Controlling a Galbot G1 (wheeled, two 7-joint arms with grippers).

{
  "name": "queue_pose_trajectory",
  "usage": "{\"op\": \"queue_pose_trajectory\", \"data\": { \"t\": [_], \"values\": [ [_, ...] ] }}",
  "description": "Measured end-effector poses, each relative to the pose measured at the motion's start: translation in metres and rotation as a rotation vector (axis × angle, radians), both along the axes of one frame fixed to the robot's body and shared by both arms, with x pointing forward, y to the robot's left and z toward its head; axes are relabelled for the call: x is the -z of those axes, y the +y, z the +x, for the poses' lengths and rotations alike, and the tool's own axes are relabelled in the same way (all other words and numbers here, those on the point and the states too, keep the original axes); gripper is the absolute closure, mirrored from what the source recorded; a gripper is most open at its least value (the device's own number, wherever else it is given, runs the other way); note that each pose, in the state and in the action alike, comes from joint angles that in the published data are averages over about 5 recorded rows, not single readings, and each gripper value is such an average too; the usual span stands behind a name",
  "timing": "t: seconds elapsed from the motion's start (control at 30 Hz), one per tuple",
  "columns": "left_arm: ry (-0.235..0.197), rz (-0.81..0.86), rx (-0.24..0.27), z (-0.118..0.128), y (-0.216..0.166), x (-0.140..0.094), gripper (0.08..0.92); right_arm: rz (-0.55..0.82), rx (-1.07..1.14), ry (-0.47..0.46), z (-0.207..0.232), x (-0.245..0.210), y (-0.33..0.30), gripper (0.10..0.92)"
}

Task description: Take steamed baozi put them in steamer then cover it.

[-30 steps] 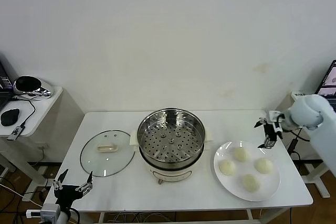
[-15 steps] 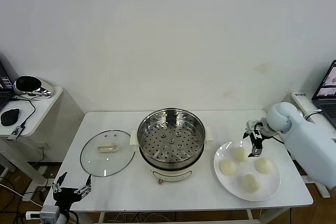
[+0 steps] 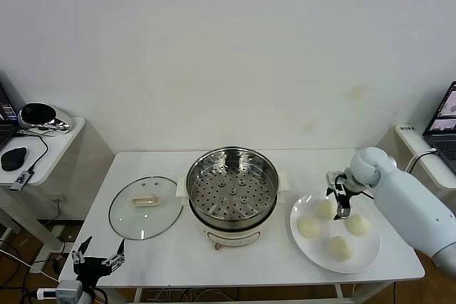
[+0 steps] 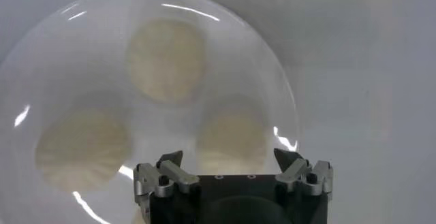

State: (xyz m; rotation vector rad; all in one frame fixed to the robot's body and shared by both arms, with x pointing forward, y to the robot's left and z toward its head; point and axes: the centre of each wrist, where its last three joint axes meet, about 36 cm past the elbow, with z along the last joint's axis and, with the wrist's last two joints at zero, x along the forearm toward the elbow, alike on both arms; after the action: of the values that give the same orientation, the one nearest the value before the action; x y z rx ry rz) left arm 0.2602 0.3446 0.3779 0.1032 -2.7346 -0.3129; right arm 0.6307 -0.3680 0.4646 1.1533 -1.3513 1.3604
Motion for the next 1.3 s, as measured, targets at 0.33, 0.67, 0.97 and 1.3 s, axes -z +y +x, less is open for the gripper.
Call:
{"op": "queue_pose_trajectory", "data": {
  "t": [0.33, 0.67, 0.97, 1.3],
  "values": [
    [0.007, 0.003, -0.003, 0.0, 0.002, 0.003, 0.177, 0.008, 0.018, -0.014, 0.001, 0.01, 0.001, 0.247],
    [0.007, 0.007, -0.006, 0.002, 0.003, 0.005, 0.177, 0.022, 0.042, -0.02, -0.001, 0.007, -0.005, 0.433],
    [0.003, 0.003, 0.003, 0.006, 0.0, 0.006, 0.177, 0.052, 0.064, -0.04, -0.001, -0.029, -0.018, 0.431],
    [-0.017, 0.018, 0.012, 0.014, -0.001, -0.001, 0.177, 0.119, 0.035, -0.085, 0.013, -0.119, -0.009, 0.435]
  ]
}}
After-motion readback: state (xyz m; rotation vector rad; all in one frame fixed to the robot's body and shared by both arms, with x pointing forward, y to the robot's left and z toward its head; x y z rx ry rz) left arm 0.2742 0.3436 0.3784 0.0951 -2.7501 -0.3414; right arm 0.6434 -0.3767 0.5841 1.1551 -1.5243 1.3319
